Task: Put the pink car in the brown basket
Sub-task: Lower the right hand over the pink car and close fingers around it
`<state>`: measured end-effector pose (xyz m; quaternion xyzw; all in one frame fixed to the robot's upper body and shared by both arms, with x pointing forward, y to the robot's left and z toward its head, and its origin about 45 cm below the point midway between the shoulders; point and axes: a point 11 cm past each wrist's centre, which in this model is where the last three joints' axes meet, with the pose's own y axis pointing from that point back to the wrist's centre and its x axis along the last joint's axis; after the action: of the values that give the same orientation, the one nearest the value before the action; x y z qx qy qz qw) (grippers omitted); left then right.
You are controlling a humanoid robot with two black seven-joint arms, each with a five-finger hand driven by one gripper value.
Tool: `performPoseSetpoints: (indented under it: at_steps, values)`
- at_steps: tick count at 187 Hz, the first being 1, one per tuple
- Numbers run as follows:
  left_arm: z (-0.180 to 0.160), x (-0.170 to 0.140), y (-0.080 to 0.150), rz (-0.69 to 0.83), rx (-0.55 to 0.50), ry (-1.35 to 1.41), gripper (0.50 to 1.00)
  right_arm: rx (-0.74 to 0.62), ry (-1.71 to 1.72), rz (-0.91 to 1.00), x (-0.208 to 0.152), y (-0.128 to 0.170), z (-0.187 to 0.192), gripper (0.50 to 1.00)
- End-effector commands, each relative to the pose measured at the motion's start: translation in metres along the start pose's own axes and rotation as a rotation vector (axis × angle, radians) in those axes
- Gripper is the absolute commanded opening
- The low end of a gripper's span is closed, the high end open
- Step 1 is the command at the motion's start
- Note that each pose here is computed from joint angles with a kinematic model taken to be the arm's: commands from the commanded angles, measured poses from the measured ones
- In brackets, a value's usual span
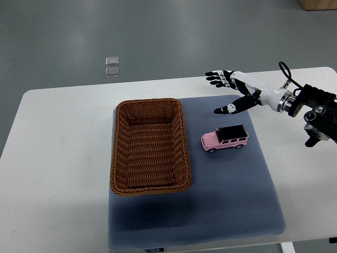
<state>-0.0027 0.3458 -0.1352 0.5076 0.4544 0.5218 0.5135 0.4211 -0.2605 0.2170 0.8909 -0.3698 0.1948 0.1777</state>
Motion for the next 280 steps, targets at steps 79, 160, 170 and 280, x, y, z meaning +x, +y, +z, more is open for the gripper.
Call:
performPoseSetpoints:
  at_steps: [79,160,170,280]
  values:
    - [0.000,0.000,0.000,0.000,0.001,-0.001,1.000,-0.073,0.433,-0.216,-0.030,0.026,0.005,0.915]
    - [0.001,-0.001,0.000,-0.002,-0.001,-0.004,1.000,-0.177,0.548,-0.205,-0.036,0.033,0.037,0.889]
    - [0.001,-0.001,0.000,-0.002,-0.001,-0.004,1.000,-0.196,0.554,-0.202,-0.034,0.034,0.040,0.874]
    - [0.001,-0.001,0.000,-0.002,-0.001,-0.004,1.000,-0.208,0.625,-0.201,-0.033,0.029,0.044,0.500]
